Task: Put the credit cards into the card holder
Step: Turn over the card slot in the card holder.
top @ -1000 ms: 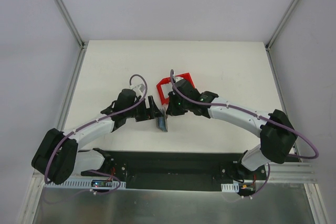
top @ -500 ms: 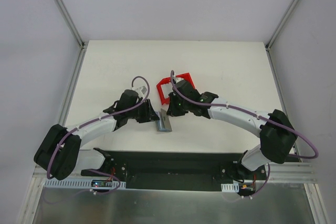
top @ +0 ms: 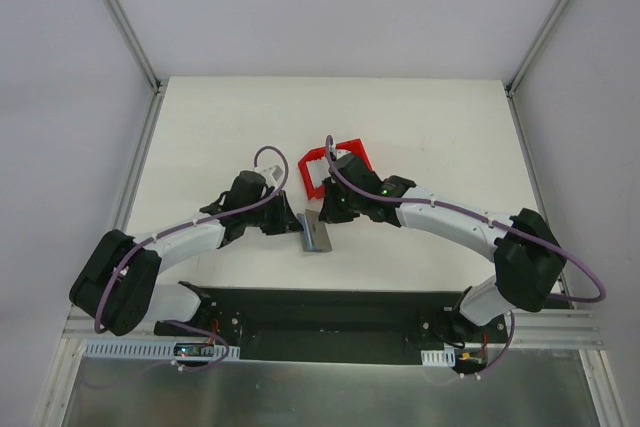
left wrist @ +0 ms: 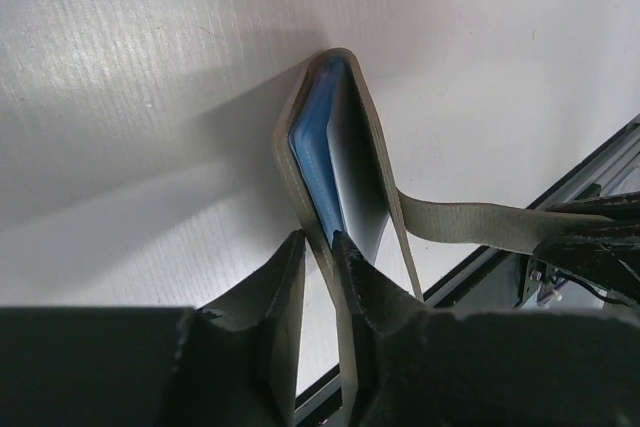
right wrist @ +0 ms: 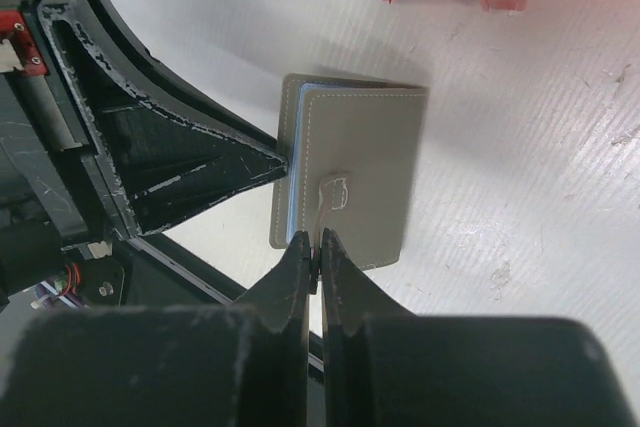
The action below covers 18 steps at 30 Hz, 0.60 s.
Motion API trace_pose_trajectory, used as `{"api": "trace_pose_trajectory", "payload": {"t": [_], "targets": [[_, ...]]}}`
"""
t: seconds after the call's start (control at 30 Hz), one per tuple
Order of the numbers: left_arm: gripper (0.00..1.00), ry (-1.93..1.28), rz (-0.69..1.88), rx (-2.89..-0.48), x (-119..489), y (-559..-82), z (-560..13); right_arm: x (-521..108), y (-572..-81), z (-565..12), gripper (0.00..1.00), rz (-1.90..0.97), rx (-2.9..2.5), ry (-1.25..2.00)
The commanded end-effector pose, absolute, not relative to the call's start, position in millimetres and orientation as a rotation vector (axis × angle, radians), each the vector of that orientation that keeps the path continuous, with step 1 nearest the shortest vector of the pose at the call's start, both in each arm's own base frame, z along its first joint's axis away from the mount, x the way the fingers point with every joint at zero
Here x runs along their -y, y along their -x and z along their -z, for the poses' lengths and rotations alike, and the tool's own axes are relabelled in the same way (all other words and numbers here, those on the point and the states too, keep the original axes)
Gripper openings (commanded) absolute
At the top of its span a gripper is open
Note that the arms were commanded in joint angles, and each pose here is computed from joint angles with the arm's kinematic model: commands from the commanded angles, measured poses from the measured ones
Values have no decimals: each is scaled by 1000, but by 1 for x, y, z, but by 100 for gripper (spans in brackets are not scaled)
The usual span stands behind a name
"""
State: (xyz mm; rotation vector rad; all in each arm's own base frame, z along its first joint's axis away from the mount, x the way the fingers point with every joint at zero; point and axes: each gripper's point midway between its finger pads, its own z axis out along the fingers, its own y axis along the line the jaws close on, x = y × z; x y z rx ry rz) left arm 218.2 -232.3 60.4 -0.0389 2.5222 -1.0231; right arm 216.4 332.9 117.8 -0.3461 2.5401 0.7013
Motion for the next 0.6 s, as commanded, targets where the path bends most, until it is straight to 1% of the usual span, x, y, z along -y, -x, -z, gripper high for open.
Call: {"api": "trace_pose_trajectory", "payload": {"t": [0.0, 0.03, 0.1, 0.2, 0.23, 0.4, 0.57], "targets": [[14, -34, 1103, -2453, 249, -226, -79, -331, -220, -123, 0, -700, -2523, 319], [12, -36, 1112, -2445, 250, -226, -80, -331, -220, -123, 0, -700, -2523, 319], [13, -31, 1121, -2442, 250, -226, -79, -331, -220, -123, 0, -700, -2523, 319], [5, -30, 1145, -2434, 253, -226, -79, -331, -219, -123, 0, -700, -2523, 321], [0, -32, 1156, -2438, 254, -225, -79, -331, -219, -122, 0, -699, -2525, 321], [0, -59, 1195, -2427, 260, -227, -85, -329, -220, -124, 0, -704, -2521, 305], [0, -159, 1227, -2412, 269, -229, -100, -321, -221, -120, 0, -697, -2529, 275]]}}
